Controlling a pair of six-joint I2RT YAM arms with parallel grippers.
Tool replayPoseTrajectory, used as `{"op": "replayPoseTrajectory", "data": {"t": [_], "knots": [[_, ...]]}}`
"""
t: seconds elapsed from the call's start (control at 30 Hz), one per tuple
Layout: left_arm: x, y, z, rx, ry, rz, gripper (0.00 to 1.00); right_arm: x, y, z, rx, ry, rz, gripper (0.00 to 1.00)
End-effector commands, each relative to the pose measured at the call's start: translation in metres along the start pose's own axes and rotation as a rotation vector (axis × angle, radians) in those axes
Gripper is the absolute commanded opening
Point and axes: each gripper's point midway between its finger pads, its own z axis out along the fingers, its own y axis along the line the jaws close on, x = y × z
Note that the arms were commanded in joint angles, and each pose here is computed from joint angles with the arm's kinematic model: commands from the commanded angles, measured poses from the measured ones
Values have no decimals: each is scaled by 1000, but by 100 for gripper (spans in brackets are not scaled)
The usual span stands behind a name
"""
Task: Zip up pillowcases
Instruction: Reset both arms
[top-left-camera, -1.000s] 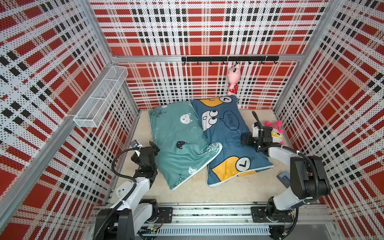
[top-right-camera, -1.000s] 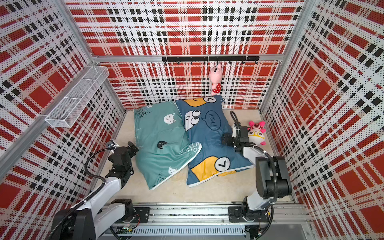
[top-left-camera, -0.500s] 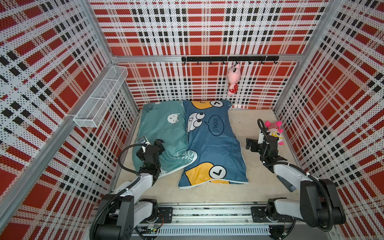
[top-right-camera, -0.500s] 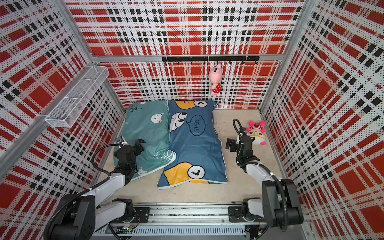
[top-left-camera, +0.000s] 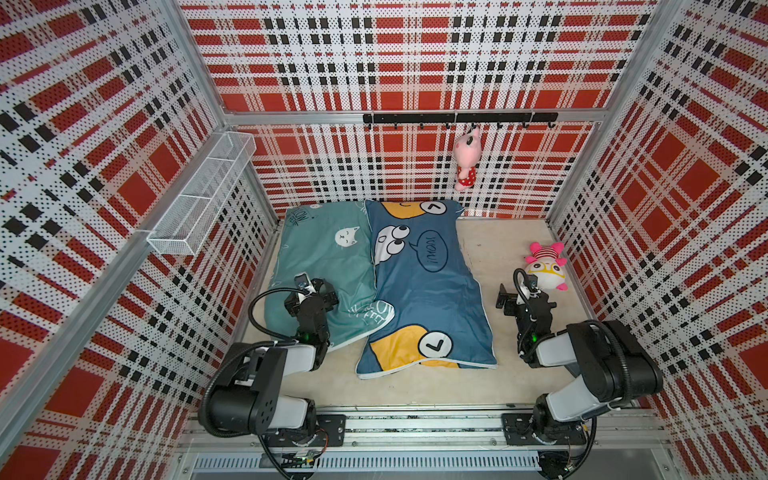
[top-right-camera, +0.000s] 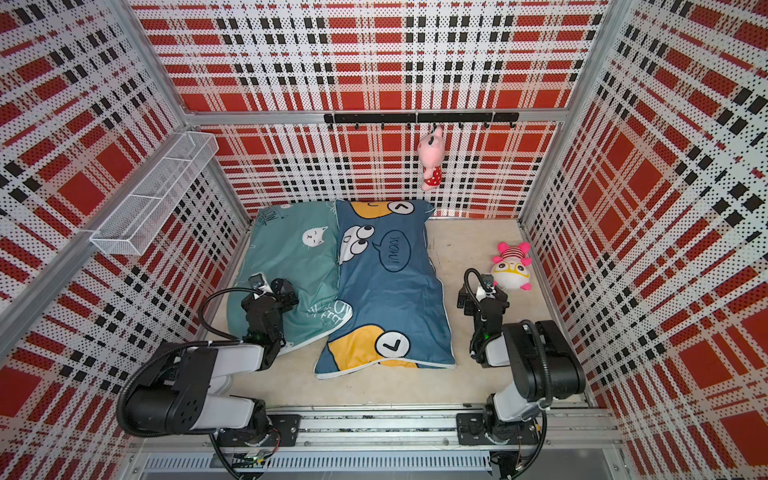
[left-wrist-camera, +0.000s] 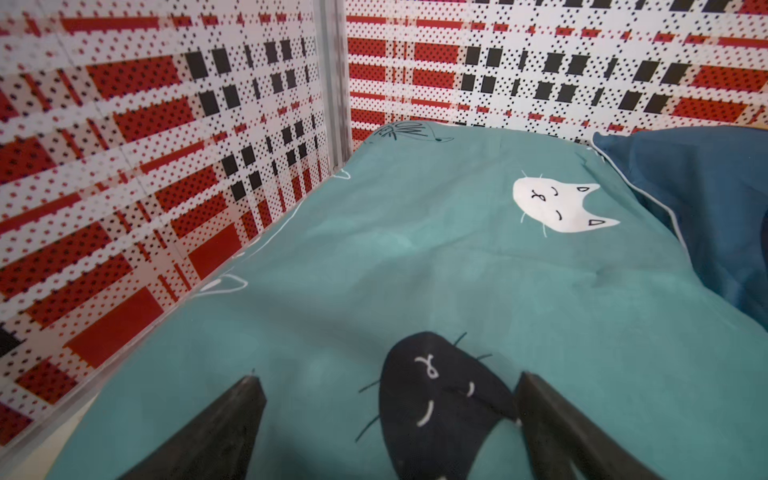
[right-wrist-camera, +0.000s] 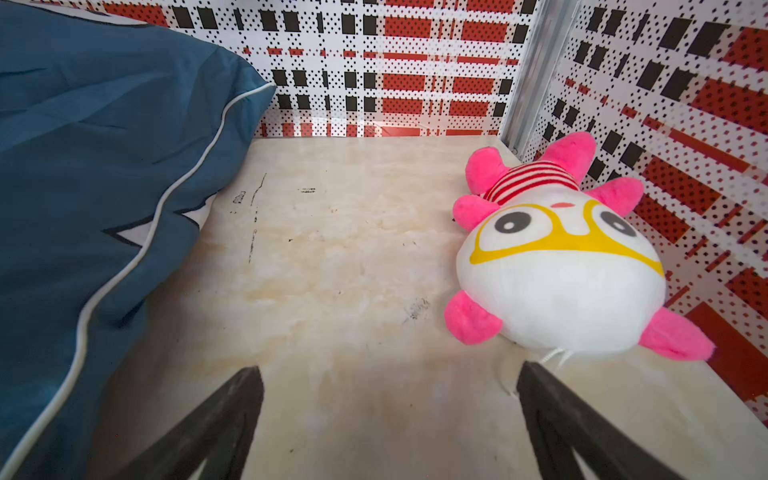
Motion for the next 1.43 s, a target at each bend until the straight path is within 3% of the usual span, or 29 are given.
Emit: {"op": "replayPoseTrajectory", "data": {"t": [0.0, 0.13, 0.2, 0.23, 0.3, 0.4, 0.9, 1.13, 1.4], "knots": [[-37, -1, 6, -7, -159, 14, 98, -38, -14, -6, 31, -174, 42, 100], [-26, 12, 10, 31, -140, -53, 98, -37, -13, -4, -5, -164, 63, 100], [-24, 17, -1, 47, -190, -76, 98, -37, -14, -5, -3, -163, 71, 100], [-30, 15, -5, 46, -232, -72, 98, -37, -14, -5, -3, -167, 71, 100], [-23, 15, -1, 34, -176, -60, 98, -36, -14, -4, -3, -156, 71, 100], [-28, 15, -4, 39, -218, -67, 98, -35, -16, -2, -3, -148, 79, 100], [-28, 15, -4, 40, -214, -70, 98, -33, -15, 5, 2, -121, 72, 100], [-28, 15, -4, 40, -214, -70, 98, -32, 9, 13, -125, -84, 9, 100], [-28, 16, -4, 39, -213, -72, 98, -32, 3, 13, -73, -86, 15, 100]]}}
